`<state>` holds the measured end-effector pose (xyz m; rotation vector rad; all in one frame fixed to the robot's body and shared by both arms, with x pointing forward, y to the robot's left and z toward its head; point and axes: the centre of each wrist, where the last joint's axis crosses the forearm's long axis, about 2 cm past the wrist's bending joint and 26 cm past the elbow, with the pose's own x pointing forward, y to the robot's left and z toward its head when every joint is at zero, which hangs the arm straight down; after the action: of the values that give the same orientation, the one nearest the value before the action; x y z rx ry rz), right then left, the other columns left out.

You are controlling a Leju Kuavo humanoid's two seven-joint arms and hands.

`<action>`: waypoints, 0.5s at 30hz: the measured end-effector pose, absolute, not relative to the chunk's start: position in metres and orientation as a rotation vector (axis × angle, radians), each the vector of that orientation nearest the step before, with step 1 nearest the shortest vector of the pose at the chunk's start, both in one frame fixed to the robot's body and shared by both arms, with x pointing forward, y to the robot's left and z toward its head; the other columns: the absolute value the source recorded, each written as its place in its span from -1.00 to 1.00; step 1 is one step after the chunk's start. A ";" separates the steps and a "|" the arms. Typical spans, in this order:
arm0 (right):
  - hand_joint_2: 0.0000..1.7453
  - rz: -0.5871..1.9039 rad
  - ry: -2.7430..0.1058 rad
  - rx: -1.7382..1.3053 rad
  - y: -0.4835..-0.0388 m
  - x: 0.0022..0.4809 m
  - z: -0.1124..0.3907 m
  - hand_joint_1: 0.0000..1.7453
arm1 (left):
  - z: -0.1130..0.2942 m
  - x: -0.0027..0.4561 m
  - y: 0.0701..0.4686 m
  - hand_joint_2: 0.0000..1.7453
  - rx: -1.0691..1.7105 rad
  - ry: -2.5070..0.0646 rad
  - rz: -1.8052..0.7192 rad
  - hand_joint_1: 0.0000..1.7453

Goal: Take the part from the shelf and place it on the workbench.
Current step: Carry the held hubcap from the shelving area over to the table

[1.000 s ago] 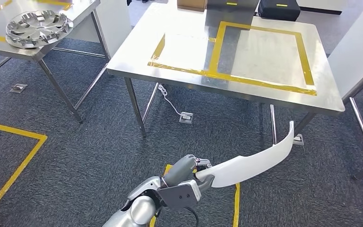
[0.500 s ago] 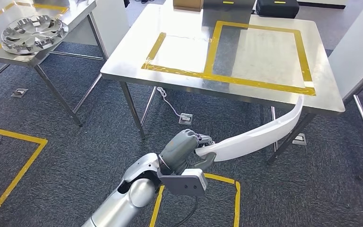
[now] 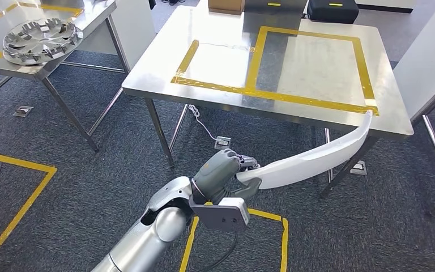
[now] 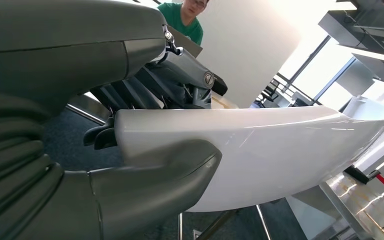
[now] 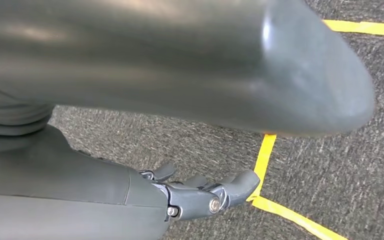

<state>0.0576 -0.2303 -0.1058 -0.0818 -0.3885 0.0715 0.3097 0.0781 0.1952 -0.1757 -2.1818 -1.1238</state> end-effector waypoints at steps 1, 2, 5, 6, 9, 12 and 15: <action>-1.00 0.069 -0.390 -0.081 -0.230 0.058 -0.106 -1.00 | 0.197 0.311 0.077 1.00 -0.183 -2.180 -1.127 1.00; -1.00 0.068 -0.393 -0.079 -0.229 0.057 -0.106 -1.00 | 0.199 0.312 0.077 1.00 -0.188 -2.180 -1.130 1.00; -1.00 0.068 -0.400 -0.076 -0.227 0.057 -0.105 -1.00 | 0.202 0.314 0.075 1.00 -0.191 -2.181 -1.134 1.00; -1.00 0.070 -0.401 -0.075 -0.227 0.057 -0.105 -1.00 | 0.204 0.314 0.075 1.00 -0.189 -2.182 -1.134 1.00; -1.00 0.080 -0.401 -0.071 -0.227 0.058 -0.105 -1.00 | 0.206 0.315 0.074 1.00 -0.184 -2.183 -1.134 1.00; -1.00 0.085 -0.395 -0.071 -0.227 0.057 -0.105 -1.00 | 0.203 0.314 0.074 1.00 -0.181 -2.172 -1.134 1.00; -1.00 0.087 -0.394 -0.071 -0.227 0.057 -0.105 -1.00 | 0.202 0.313 0.075 1.00 -0.179 -2.167 -1.134 1.00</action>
<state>0.0570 -0.2268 -0.1054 -0.0706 -0.3939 0.0867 0.3133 0.0748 0.2024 -0.1791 -2.1675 -1.1339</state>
